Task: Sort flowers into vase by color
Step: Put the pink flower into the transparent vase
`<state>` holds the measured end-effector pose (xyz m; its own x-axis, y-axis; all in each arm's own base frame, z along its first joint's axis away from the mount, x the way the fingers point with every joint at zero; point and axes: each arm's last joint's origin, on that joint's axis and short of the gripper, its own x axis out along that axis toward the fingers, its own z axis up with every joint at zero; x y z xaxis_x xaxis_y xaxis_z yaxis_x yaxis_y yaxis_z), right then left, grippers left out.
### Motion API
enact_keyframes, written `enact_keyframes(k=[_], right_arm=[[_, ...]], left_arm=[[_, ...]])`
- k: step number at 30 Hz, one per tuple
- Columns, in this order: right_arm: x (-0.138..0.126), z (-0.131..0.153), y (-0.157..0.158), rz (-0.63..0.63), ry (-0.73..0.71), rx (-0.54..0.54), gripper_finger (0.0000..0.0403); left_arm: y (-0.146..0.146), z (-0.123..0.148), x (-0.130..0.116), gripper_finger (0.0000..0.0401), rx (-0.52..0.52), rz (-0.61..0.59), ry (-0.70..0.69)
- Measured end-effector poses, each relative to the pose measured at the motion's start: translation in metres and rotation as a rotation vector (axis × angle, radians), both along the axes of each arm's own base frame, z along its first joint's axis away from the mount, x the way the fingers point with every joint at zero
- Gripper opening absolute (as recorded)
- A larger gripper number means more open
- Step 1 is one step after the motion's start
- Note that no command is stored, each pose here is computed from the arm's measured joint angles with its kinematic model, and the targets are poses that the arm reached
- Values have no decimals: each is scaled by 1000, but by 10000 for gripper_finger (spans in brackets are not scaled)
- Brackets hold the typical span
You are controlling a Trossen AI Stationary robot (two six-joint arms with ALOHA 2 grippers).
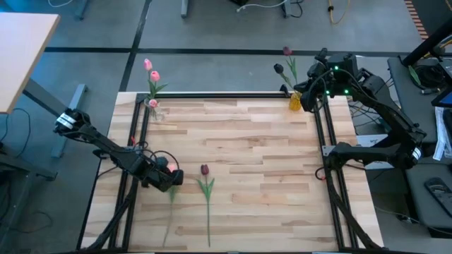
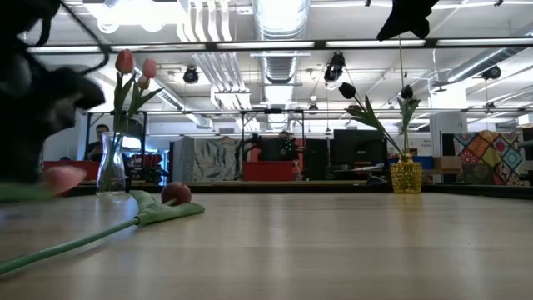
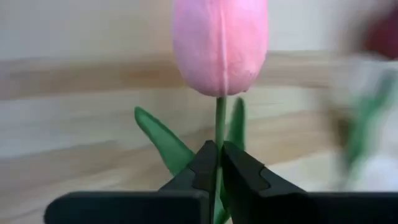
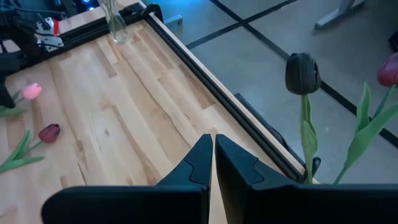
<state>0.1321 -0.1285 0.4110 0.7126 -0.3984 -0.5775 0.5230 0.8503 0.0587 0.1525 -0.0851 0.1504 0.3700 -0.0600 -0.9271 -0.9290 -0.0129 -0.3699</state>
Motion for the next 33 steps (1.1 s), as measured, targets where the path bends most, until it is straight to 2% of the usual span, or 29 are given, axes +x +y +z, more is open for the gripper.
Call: enact_keyframes(k=[9, 14, 17, 21, 26, 29, 33], right_arm=[[1, 2, -1, 1, -17, -20, 13], [1, 2, -1, 1, -21, -23, 13], [1, 2, -1, -2, -22, -19, 13], [1, 2, -1, -8, -27, -11, 13], [1, 2, -1, -9, -28, -10, 13], [1, 2, -1, -10, -28, -9, 13], [1, 2, -1, -11, -29, -7, 13]], left_arm=[[3, 60, 29, 1, 270, 34, -305], [18, 99, 38, 0, 392, -7, -321], [31, 130, 37, 0, 502, -14, -308], [49, 182, 22, 0, 672, 8, -298], [68, 249, -9, 0, 968, 82, -311], [75, 282, -25, 0, 1135, 89, -307], [83, 315, -41, 0, 1278, 81, -272]])
